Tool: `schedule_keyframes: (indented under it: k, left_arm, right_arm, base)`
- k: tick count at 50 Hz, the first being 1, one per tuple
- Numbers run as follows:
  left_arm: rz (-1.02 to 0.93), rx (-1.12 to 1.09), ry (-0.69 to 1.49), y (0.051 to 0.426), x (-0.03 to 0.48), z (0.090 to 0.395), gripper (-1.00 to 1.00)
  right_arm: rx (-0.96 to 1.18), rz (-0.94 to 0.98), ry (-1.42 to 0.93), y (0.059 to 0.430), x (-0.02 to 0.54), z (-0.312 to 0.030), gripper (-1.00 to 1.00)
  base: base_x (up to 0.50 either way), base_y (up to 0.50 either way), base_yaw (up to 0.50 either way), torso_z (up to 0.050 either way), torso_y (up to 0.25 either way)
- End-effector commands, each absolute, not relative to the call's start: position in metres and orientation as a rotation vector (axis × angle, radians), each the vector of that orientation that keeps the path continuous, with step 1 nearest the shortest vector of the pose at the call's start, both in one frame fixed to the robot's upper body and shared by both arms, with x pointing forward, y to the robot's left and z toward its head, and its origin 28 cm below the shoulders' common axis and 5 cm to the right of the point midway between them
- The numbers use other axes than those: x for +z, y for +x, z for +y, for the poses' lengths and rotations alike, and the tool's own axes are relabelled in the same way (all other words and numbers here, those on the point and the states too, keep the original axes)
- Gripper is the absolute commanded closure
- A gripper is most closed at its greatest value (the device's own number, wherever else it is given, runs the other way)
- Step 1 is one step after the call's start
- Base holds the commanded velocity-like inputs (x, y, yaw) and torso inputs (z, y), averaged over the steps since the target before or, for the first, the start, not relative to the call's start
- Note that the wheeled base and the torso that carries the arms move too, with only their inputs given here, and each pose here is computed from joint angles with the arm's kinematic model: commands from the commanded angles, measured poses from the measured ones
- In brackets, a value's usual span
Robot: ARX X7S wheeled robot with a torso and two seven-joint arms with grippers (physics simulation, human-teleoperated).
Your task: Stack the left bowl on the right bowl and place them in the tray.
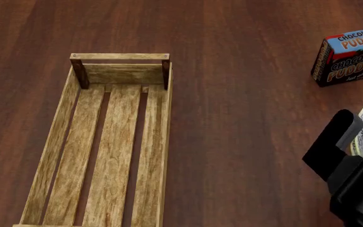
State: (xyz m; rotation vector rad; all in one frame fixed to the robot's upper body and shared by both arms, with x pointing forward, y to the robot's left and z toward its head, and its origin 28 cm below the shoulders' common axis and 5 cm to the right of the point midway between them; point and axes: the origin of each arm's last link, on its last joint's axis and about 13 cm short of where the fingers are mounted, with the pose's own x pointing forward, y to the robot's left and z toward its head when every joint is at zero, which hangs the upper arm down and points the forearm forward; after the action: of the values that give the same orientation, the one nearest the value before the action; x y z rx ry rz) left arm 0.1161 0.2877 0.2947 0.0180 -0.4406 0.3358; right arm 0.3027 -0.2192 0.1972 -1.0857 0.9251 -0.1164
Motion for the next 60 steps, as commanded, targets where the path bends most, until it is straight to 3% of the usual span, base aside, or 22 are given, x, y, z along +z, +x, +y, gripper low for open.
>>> schedule_keyframes:
  k: [1,29,60]
  left_arm:
    - [-0.452,0.330,0.006,0.113,0.296,0.288,-1.00]
    - [-0.460,0.325,-0.006,0.106,0.293,0.287,-1.00]
    - [-0.472,0.328,-0.010,0.102,0.294,0.287,-1.00]
  right_arm:
    - [-0.149,0.807,-1.231,0.303,0.244,-0.213,1.00]
    - [0.265,0.392,-1.531,0.356,0.317,-0.137,1.00]
    - [0.587,0.190,-1.574,0.370,0.348,-0.061,1.00]
  base:
    - [0.00,0.00,0.00,0.000,0.000]
    - [0.00,0.00,0.00,0.000,0.001]
    - [0.00,0.00,0.00,0.000,0.001]
